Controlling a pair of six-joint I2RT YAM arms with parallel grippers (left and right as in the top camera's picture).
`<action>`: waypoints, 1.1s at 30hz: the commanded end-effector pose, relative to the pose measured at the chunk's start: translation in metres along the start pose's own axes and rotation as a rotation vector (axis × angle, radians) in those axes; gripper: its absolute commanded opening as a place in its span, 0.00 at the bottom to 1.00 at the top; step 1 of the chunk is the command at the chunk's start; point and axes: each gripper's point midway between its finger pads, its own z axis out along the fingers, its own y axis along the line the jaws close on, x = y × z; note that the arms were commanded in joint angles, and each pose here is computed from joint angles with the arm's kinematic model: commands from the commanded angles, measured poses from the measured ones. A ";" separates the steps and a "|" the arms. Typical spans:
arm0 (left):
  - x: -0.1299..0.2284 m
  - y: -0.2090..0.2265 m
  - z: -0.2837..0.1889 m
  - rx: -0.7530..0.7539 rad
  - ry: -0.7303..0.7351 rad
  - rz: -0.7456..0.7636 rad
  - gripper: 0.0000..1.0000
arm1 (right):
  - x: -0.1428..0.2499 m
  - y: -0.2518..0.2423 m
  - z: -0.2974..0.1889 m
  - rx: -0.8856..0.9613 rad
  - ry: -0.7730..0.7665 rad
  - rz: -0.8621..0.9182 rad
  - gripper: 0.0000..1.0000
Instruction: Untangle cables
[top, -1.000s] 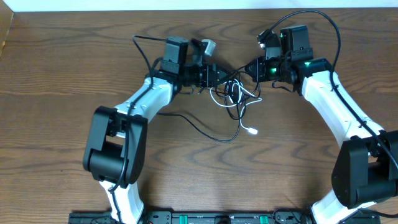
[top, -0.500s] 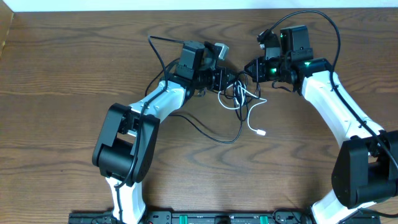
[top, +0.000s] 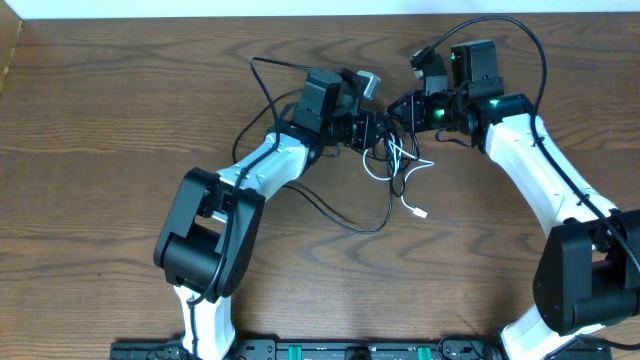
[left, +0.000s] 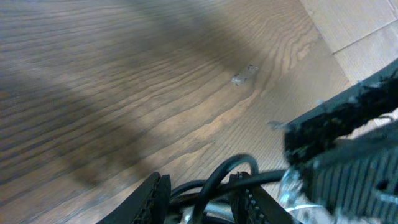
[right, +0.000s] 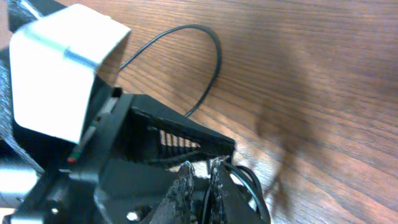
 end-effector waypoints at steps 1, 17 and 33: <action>0.003 0.001 0.005 -0.002 0.005 0.011 0.32 | 0.004 0.017 0.003 -0.093 0.018 -0.021 0.01; 0.014 0.023 0.003 -0.116 0.037 -0.034 0.08 | -0.044 0.028 -0.070 -0.144 -0.183 -0.029 0.01; -0.040 -0.014 -0.100 -0.038 -0.046 -0.112 0.07 | -0.018 -0.024 -0.076 0.189 -0.110 0.024 0.01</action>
